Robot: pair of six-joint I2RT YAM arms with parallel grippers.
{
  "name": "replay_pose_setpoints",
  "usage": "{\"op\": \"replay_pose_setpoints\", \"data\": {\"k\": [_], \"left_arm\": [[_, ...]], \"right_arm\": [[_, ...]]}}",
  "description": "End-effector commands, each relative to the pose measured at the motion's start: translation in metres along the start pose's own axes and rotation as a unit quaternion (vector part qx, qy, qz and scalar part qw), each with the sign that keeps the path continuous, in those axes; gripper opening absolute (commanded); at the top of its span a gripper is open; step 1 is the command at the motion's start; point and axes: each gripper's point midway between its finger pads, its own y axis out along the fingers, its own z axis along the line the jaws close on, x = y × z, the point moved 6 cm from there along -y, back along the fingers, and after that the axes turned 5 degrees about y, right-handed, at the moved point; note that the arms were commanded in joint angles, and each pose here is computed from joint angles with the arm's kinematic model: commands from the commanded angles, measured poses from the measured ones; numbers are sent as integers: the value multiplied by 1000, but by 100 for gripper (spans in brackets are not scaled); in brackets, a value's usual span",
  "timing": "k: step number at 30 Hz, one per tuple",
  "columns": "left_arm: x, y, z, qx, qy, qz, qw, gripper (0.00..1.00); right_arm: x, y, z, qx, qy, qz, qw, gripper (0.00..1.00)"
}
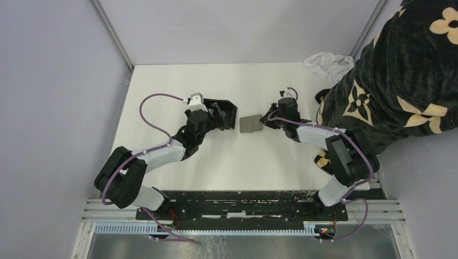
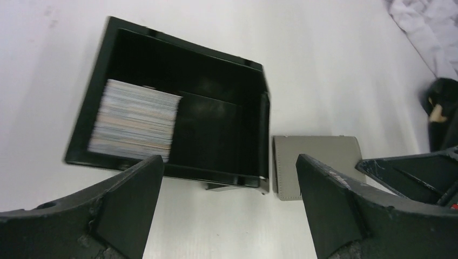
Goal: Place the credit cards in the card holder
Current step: Pick up the card holder from the center of the board, then place the card holder at the center of the board.
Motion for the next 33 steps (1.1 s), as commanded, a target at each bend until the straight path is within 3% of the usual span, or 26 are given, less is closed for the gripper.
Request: {"op": "replay_pose_setpoints", "data": {"k": [1, 9, 20, 33], "left_arm": [[10, 5, -31, -97, 18, 12, 995, 100], [-5, -4, -50, -185, 32, 66, 980, 92], [-22, -20, -63, -241, 47, 86, 966, 80], [-68, -36, -62, -280, 62, 135, 948, 54]], "right_arm": [[2, -24, -1, -10, -47, 15, 999, 1], [-28, -45, -9, 8, -88, 115, 989, 1], [-31, -76, 0, 15, -137, 202, 970, 1], [-43, -40, 4, 16, -153, 251, 956, 2]]}}
